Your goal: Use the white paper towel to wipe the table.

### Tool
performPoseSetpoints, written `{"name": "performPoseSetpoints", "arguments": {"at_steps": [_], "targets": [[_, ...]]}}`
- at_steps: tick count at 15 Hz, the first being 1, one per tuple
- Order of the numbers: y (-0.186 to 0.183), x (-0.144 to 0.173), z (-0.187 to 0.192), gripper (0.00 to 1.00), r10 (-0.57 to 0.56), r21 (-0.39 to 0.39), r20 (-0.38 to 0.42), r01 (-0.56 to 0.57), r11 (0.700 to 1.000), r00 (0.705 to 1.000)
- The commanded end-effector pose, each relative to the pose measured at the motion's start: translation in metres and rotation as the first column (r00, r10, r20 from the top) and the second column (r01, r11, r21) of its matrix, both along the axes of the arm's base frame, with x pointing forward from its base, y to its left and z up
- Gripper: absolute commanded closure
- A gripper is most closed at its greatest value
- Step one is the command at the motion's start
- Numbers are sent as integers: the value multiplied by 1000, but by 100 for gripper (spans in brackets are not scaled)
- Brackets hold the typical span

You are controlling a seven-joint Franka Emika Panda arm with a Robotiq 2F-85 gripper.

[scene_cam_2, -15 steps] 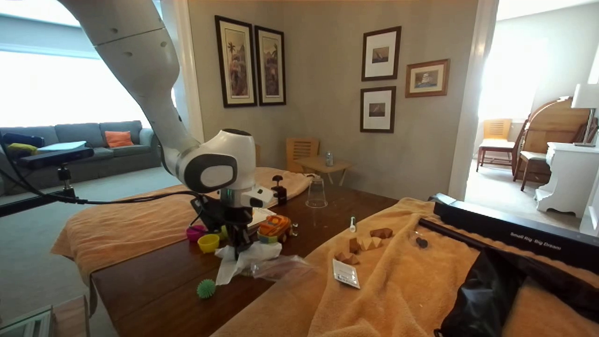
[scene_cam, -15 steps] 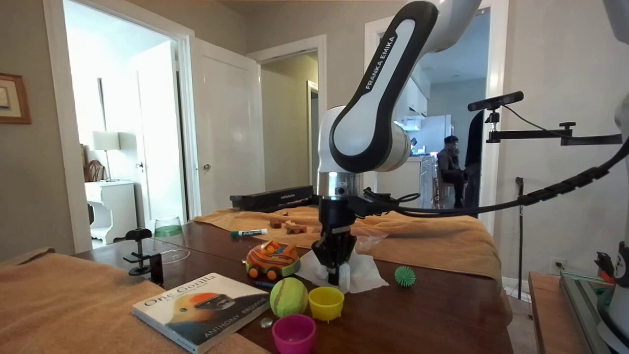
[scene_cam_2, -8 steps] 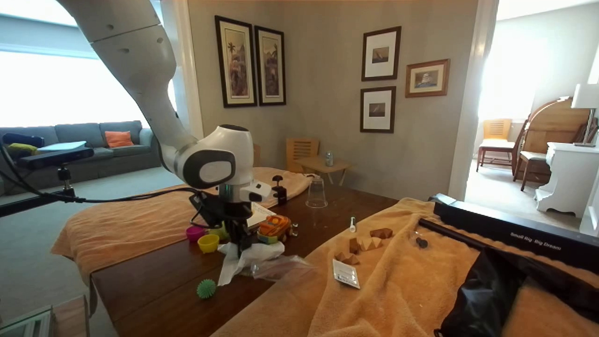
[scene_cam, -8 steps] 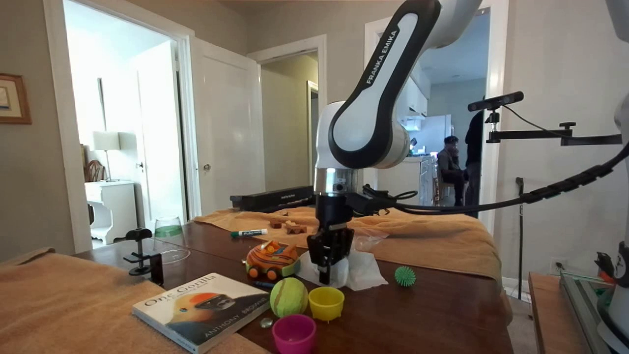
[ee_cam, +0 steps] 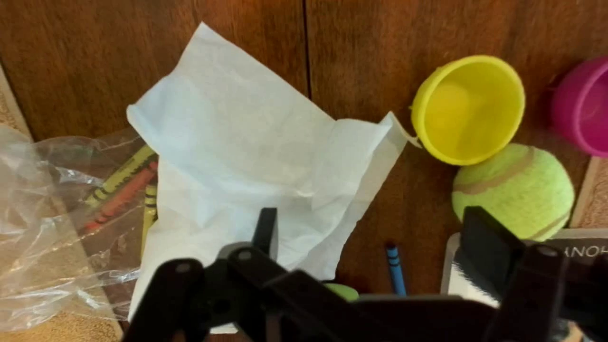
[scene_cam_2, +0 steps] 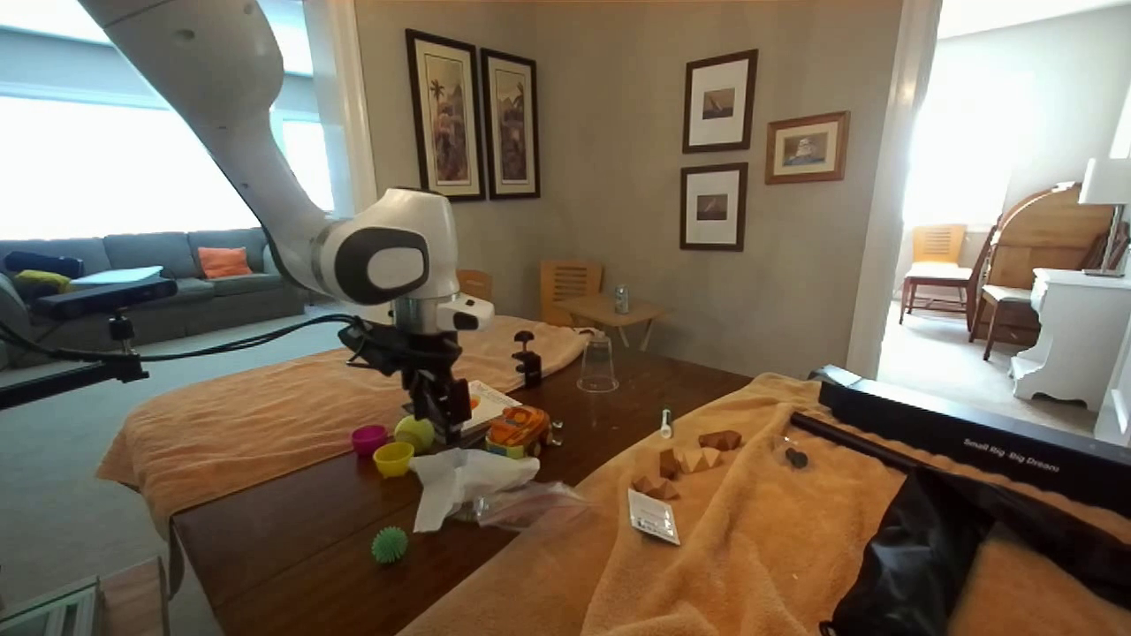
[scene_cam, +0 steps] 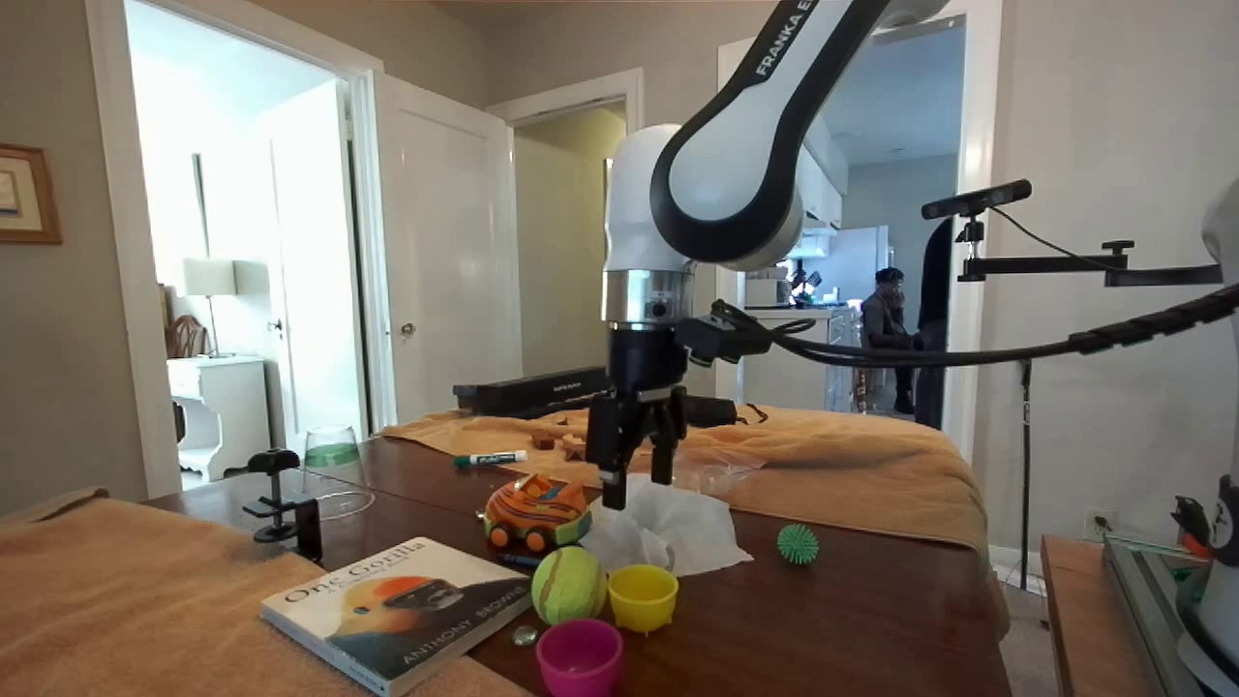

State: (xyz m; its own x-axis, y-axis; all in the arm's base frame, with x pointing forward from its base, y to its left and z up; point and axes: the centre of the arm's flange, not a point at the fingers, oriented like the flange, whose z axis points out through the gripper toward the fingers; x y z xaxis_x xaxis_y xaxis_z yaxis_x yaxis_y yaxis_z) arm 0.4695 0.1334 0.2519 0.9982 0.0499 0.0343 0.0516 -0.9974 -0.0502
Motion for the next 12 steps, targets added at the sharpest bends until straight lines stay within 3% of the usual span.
{"name": "performPoseSetpoints", "arguments": {"at_steps": [1, 5, 6, 12], "targets": [[18, -16, 37, 0, 2, -89, -42, -6, 996, 999], [38, -30, 63, 0, -83, -134, -118, 67, 989, 990], [26, -24, 42, 0, -41, -110, -95, 30, 993, 995], [34, -30, 54, 0, -64, -127, -109, 50, 991, 992]]}}
